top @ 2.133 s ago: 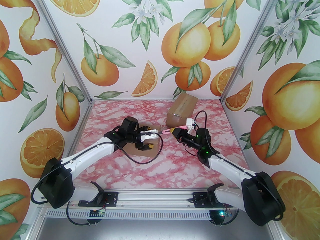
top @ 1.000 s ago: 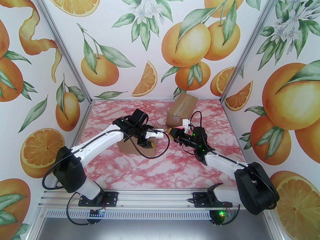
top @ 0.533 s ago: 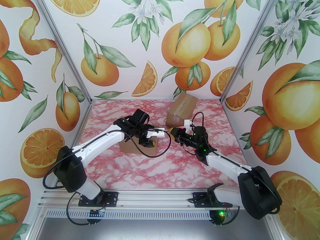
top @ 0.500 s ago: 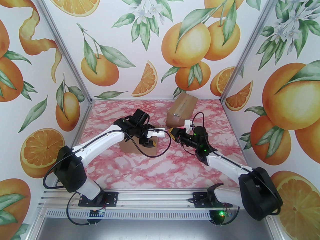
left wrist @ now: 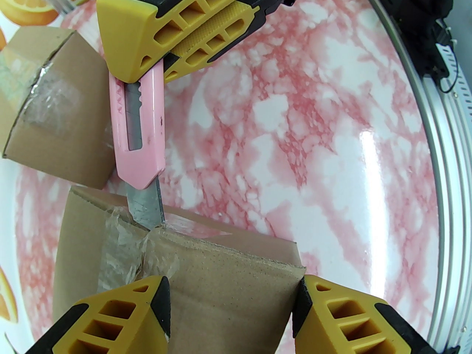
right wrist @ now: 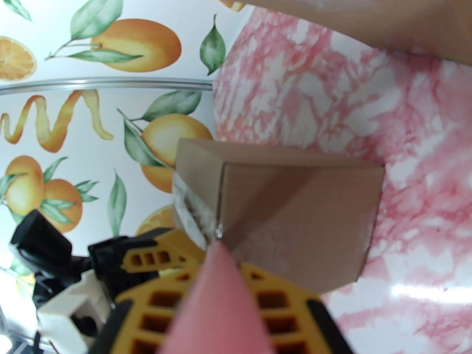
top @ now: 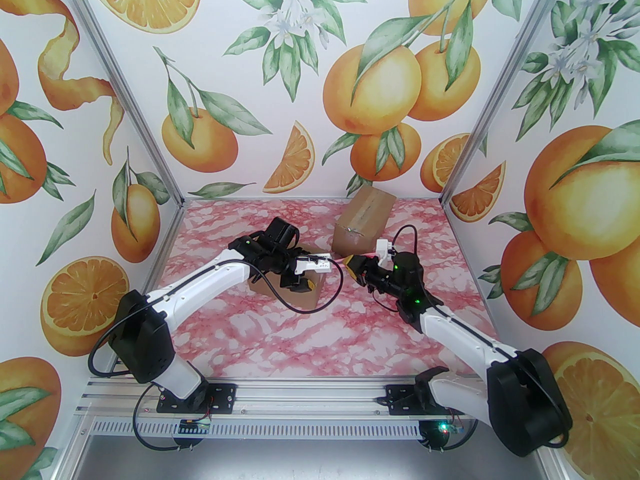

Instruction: Unpack the express box

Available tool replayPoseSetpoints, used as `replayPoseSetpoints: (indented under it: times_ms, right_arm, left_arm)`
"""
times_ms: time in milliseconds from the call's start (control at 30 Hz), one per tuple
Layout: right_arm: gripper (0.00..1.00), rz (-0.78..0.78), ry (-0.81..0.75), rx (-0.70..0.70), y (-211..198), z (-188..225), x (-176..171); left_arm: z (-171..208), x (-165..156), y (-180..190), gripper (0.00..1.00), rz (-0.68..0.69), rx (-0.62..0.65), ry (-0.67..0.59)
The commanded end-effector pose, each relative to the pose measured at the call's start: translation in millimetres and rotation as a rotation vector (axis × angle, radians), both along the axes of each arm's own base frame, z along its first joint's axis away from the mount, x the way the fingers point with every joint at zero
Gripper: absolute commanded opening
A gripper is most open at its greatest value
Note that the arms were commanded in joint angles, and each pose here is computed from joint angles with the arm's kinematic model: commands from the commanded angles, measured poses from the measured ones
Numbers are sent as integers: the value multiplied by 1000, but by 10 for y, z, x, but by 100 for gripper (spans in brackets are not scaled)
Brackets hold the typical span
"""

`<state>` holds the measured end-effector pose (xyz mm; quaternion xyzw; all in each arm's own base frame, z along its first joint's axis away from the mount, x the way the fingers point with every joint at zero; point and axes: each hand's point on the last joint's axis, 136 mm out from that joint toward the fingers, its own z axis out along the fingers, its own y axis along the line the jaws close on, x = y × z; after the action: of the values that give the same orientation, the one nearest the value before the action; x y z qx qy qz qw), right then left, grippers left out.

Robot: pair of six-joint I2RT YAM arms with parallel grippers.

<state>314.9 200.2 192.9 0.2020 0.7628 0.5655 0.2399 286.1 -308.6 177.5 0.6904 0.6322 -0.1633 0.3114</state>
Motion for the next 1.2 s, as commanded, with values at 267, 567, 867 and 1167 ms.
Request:
replayPoseSetpoints:
  times_ms: [267, 567, 867, 1167]
  right_arm:
    - [0, 179, 45, 16, 79, 97, -361]
    - [0, 31, -29, -44, -67, 108, -50]
    - [0, -45, -172, -71, -69, 290, 356]
    - [0, 110, -184, -408, 140, 54, 229]
  left_arm:
    - [-293, 580, 320, 52, 230, 62, -46]
    - [-270, 455, 316, 54, 205, 22, -32]
    - [114, 582, 236, 66, 226, -62, -60]
    - [748, 1202, 495, 81, 481, -186, 8]
